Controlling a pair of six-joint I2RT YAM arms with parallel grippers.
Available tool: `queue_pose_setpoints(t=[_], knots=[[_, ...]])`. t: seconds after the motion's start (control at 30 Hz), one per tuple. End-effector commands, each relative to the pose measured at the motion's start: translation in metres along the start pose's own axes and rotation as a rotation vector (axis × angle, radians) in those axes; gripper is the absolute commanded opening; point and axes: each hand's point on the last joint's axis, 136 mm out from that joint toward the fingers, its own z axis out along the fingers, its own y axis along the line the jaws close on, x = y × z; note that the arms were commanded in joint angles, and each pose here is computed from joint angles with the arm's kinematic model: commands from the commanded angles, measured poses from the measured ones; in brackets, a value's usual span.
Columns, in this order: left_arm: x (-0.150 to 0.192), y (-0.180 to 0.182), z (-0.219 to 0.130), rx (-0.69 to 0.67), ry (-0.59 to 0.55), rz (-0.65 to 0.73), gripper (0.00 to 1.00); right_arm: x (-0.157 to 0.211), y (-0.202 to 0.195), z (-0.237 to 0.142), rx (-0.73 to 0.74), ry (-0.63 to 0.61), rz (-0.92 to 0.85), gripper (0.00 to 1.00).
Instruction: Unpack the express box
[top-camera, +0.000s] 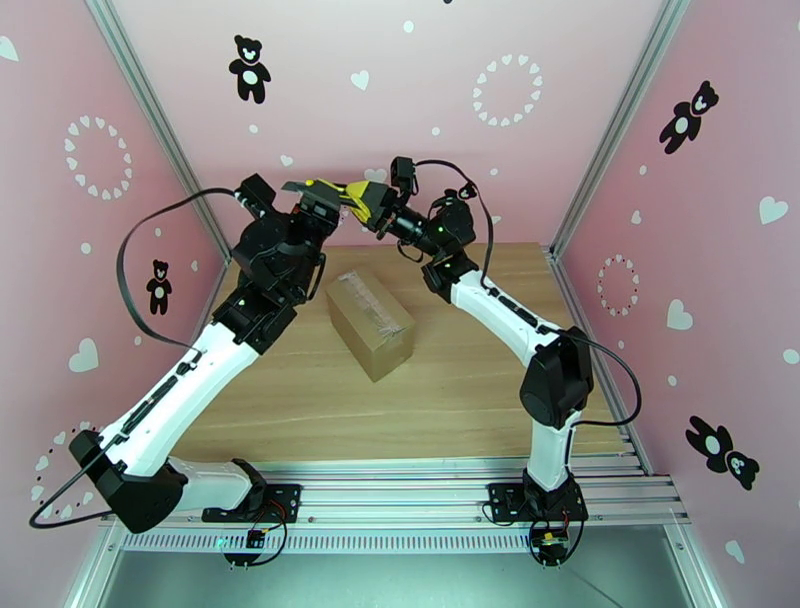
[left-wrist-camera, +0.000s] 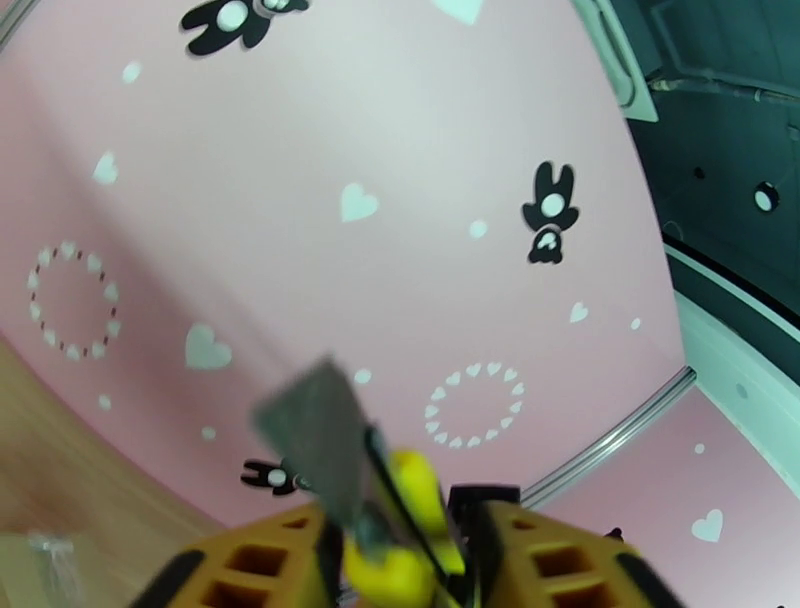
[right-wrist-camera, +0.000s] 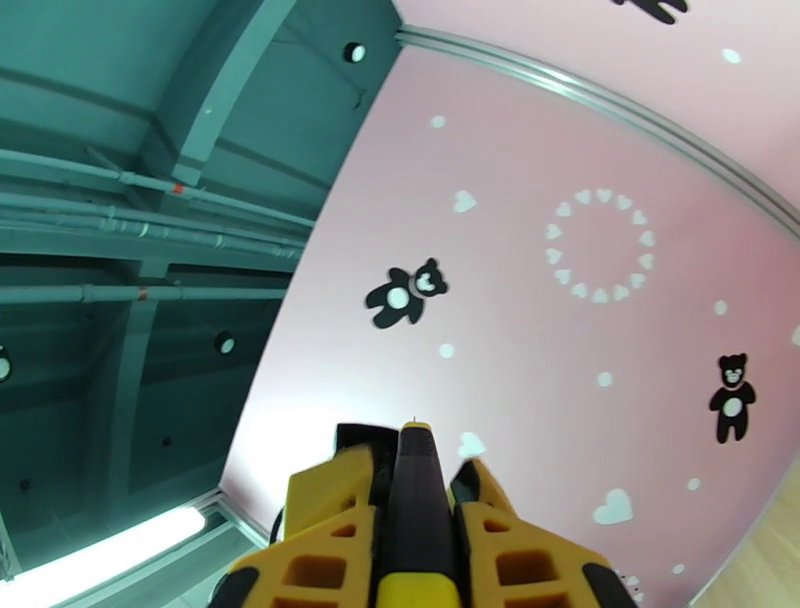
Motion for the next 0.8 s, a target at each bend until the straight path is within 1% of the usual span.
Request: queue_pose_setpoints(t=[0.0,0.07,0.23,0.33,0.5,0.63,0.77], knots=[[0.011,0.013,-0.016,-0.049,0.094,0.008,0.51,-0.002,0.003,-0.002,0.039,-0.025,-0.067,0.0],[0.016,0.015,-0.022,-0.055,0.141,0.007,0.53,-0.004,-0.005,-0.003,0.073,-0.037,-0.068,0.0],[0.028,0.024,-0.042,-0.09,0.261,0.001,0.57,-0.009,-0.018,-0.005,0.102,-0.059,-0.058,0.0],[0.041,0.037,-0.056,-0.124,0.338,-0.012,0.57,-0.016,-0.028,-0.007,0.126,-0.078,-0.056,0.0],[0.06,0.064,-0.083,-0.184,0.436,-0.031,0.57,-0.034,-0.041,-0.017,0.186,-0.115,-0.08,0.0],[0.069,0.088,-0.107,-0.242,0.488,-0.019,0.53,-0.045,-0.047,-0.027,0.283,-0.13,-0.161,0.0],[0.071,0.11,-0.125,-0.308,0.508,0.02,0.51,-0.049,-0.054,-0.038,0.461,-0.121,-0.299,0.0]])
